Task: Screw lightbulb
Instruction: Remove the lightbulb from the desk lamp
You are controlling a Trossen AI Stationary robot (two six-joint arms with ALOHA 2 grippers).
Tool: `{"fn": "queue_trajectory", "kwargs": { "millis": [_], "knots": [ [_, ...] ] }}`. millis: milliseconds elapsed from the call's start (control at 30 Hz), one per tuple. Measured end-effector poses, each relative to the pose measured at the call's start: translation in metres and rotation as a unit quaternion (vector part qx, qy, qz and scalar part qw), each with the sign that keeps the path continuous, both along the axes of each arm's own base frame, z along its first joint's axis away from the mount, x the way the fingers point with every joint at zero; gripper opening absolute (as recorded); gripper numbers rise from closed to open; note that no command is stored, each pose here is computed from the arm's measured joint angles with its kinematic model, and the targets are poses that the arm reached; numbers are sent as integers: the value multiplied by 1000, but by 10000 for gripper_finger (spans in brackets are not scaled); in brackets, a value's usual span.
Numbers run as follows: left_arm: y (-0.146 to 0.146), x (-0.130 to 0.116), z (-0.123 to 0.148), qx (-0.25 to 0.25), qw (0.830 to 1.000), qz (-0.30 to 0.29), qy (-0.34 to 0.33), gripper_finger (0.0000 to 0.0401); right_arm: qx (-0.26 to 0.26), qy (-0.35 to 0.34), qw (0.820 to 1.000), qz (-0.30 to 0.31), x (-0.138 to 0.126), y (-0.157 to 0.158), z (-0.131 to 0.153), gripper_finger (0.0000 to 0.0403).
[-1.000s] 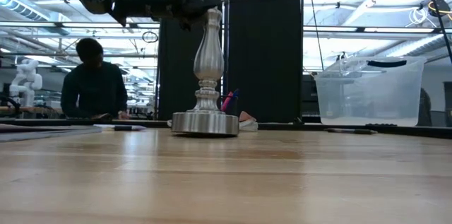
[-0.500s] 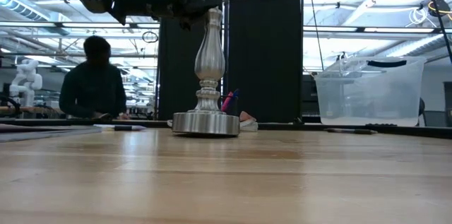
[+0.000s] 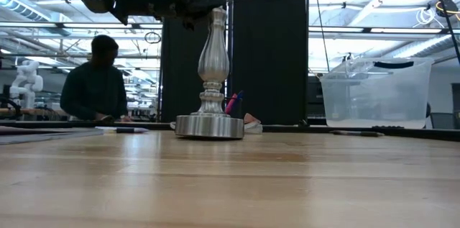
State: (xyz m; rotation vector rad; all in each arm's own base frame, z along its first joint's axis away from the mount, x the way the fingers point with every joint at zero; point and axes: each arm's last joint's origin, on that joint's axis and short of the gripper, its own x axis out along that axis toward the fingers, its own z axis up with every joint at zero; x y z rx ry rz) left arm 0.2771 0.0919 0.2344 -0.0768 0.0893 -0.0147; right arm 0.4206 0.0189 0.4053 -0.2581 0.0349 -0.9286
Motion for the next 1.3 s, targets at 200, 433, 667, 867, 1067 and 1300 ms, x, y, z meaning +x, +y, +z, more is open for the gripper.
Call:
{"fn": "queue_trajectory", "kwargs": {
  "millis": [200,433,667,867,1067,1300],
  "knots": [
    [-1,-1,-1,0,1000,-30,2,73,-5,8,1000,24,1,1,-1,260],
    [-3,-1,-2,6,997,-79,2,73,0,20,996,81,3,-2,-4,260],
    [-4,-1,-2,12,996,-91,2,73,-7,42,991,125,1,-4,-2,260],
    [-3,-2,-2,16,994,-105,1,73,-10,65,980,186,-3,-12,1,260],
    [-3,-3,-2,22,993,-114,-1,73,-5,84,965,248,-5,-25,1,260],
    [-3,-3,-2,25,993,-117,-1,73,3,92,943,321,-6,-43,0,260]
  ]
}}
